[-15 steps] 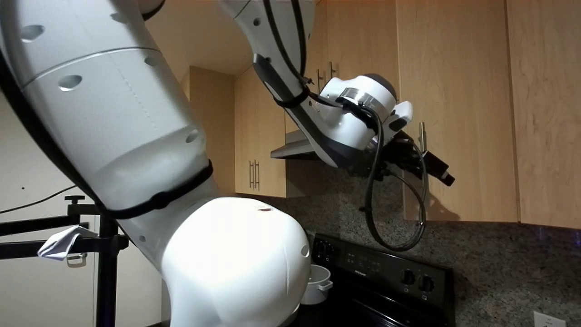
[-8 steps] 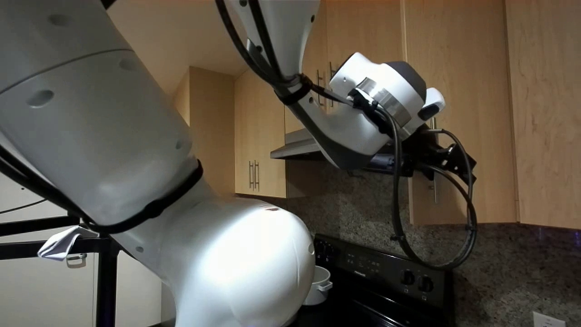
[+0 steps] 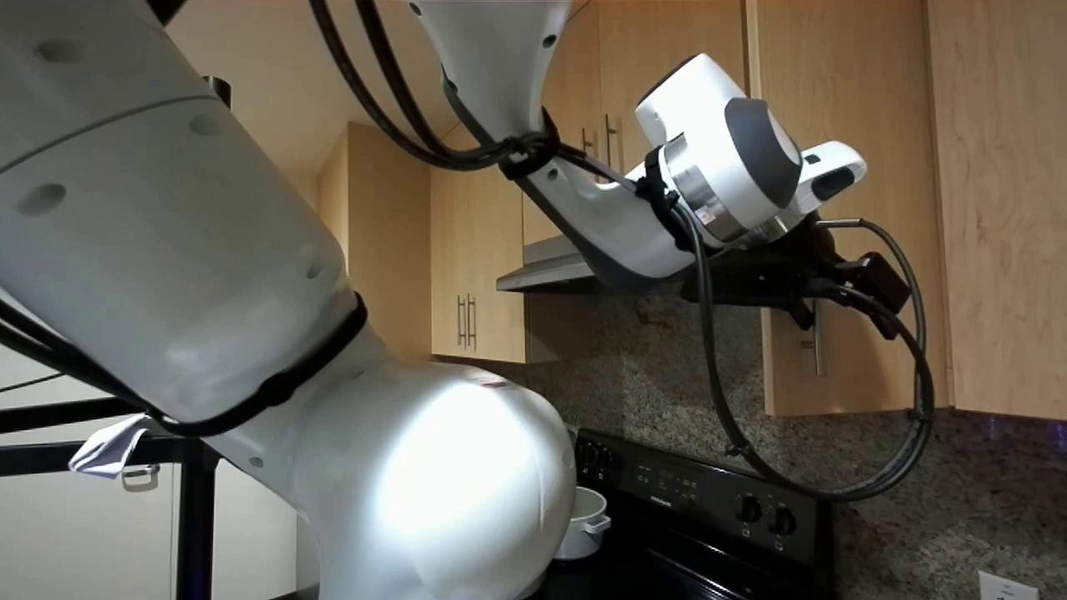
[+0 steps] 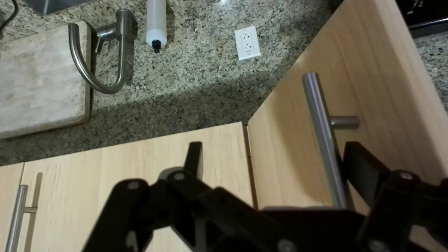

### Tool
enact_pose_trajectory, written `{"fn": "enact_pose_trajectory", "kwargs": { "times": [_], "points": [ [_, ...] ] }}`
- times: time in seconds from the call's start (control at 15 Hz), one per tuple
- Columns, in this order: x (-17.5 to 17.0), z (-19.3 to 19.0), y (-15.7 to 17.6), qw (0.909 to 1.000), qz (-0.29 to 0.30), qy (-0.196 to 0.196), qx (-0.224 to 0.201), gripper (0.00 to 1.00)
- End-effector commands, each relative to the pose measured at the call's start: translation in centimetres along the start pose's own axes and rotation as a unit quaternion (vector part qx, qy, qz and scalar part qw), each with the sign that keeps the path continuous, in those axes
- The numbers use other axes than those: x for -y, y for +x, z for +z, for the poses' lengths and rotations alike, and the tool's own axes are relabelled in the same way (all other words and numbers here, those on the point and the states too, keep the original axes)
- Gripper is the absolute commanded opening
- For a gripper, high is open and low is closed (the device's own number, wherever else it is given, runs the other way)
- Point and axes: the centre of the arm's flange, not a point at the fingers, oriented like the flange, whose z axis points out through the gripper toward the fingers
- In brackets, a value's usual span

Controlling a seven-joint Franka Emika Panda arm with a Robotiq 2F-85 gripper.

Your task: Open the cabinet door

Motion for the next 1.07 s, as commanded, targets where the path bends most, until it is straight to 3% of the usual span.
{"fn": "enact_pose_trajectory", "kwargs": {
  "times": [0.0, 0.2, 0.47, 0.8, 1.0],
  "points": [
    [-4.4, -2.8, 0.4, 0.9995, -0.024, -0.010, 0.015, 1.00],
    [-7.2, -4.1, 0.2, 0.9977, -0.050, -0.011, 0.045, 1.00],
    [-9.8, -6.8, -0.6, 0.9870, -0.121, 0.027, 0.102, 1.00],
    [-9.6, -10.3, -1.6, 0.9661, -0.194, 0.068, 0.156, 1.00],
    [-8.0, -12.3, -2.5, 0.9542, -0.235, 0.069, 0.172, 1.00]
  ]
}}
